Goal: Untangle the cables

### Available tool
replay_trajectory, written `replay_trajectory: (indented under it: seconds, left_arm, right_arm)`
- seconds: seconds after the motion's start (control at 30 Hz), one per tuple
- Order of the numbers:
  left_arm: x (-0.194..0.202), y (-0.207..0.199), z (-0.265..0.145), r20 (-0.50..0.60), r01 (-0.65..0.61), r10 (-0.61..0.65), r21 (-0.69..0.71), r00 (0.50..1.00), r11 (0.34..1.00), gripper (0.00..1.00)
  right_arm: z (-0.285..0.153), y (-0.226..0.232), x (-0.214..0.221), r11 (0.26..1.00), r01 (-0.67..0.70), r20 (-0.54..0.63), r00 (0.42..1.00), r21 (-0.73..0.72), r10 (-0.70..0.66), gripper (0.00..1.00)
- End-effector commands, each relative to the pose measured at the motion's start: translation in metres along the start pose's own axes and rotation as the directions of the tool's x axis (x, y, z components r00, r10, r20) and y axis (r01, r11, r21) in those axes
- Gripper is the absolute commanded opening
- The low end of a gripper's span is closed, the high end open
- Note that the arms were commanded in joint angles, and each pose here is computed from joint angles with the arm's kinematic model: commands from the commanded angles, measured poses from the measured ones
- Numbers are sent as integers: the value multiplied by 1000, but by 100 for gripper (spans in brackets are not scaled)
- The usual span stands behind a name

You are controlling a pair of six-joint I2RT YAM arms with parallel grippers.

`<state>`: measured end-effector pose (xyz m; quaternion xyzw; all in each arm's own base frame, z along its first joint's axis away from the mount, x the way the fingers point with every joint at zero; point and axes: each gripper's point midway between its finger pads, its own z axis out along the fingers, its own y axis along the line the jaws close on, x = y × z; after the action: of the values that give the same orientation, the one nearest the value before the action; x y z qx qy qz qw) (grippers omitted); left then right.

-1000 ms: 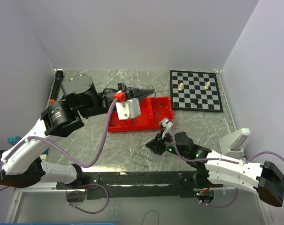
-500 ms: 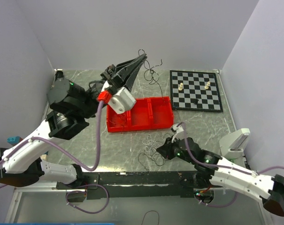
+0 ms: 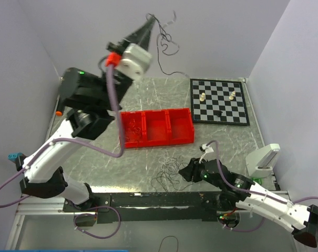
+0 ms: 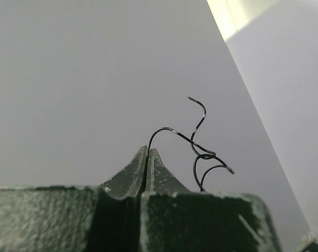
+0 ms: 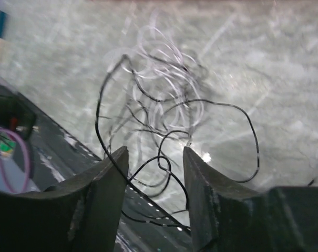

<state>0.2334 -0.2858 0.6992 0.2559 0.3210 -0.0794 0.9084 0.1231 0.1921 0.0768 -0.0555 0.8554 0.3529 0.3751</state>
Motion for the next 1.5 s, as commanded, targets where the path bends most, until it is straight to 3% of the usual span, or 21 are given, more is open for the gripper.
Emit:
replay_trajectory:
  seconds: [0.0, 0.5, 0.73, 1.03, 1.3, 1.47]
  left_arm:
    - [-40, 21, -7, 96, 39, -41, 20, 995, 999, 1]
    - [25, -57, -62, -18, 12, -7, 290, 1000, 957, 1]
    - [107, -97, -100, -191, 53, 15, 350, 981, 935, 1]
    - [279, -107, -136, -521, 123, 53, 297, 852, 947, 1]
    - [362, -132, -160, -613, 107, 150, 361, 775, 926, 1]
    - [414, -151, -193, -677, 84, 242, 410, 695, 908, 1]
  right_arm:
    - [3, 14, -11, 1000, -8, 12, 1000, -21, 8, 50]
    - [-22, 53, -64, 989, 70, 166, 985, -131, -48, 24]
    - [-36, 67, -82, 982, 80, 219, 975, -173, -41, 19]
    - [-37, 68, -79, 978, 72, 218, 976, -195, -29, 15]
    - [-35, 64, -77, 980, 66, 223, 974, -188, -23, 14]
    - [-38, 64, -81, 981, 63, 237, 971, -183, -18, 14]
